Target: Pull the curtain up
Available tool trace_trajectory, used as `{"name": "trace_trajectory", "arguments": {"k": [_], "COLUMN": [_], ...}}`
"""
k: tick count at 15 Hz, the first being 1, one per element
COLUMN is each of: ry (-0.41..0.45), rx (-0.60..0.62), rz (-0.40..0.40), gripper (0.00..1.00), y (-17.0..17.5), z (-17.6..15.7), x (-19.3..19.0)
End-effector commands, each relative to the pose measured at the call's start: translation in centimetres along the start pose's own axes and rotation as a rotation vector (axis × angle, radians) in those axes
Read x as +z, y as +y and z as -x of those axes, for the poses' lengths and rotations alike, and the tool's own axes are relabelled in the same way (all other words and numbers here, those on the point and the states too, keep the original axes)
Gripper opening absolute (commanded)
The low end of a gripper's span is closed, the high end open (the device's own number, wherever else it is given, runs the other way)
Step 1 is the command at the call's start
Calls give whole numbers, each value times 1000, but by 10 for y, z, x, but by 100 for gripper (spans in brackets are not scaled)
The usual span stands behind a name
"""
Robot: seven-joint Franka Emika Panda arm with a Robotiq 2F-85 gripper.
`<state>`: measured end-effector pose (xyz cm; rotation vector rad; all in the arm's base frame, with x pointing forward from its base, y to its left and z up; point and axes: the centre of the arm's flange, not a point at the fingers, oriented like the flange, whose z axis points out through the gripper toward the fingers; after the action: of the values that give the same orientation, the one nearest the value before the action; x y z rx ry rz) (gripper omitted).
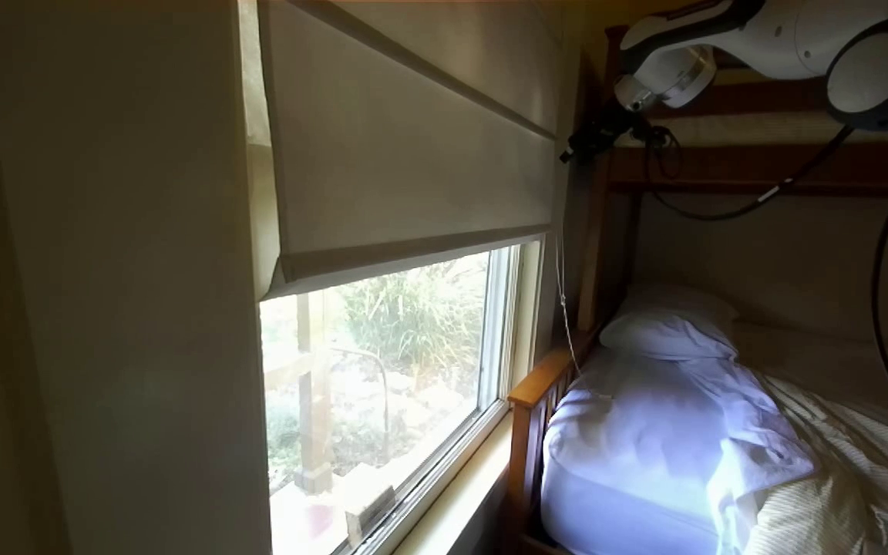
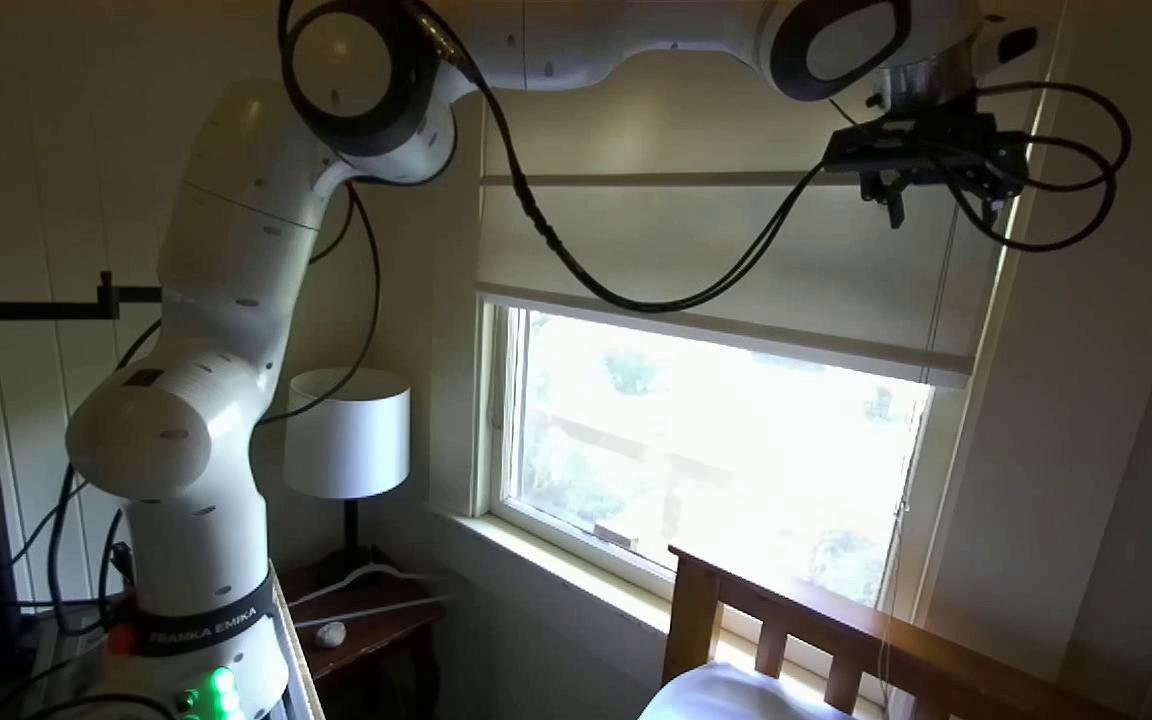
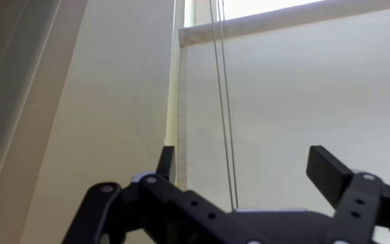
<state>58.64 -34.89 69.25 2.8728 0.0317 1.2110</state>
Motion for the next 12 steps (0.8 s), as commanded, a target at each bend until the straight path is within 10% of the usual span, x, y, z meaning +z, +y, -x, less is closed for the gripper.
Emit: {"name": "trace_trajectory", "arguments": {"k": [1,8,9,12], "ry": [57,89,90,83], "rx": [-47,-40,-40,-43], "rz": [-35,-55,-57,-54], "gripper": [100,97,74,63], "y": [13,27,28,27], "z": [-23,-28,-28,-28], "x": [11,25,27,30]}}
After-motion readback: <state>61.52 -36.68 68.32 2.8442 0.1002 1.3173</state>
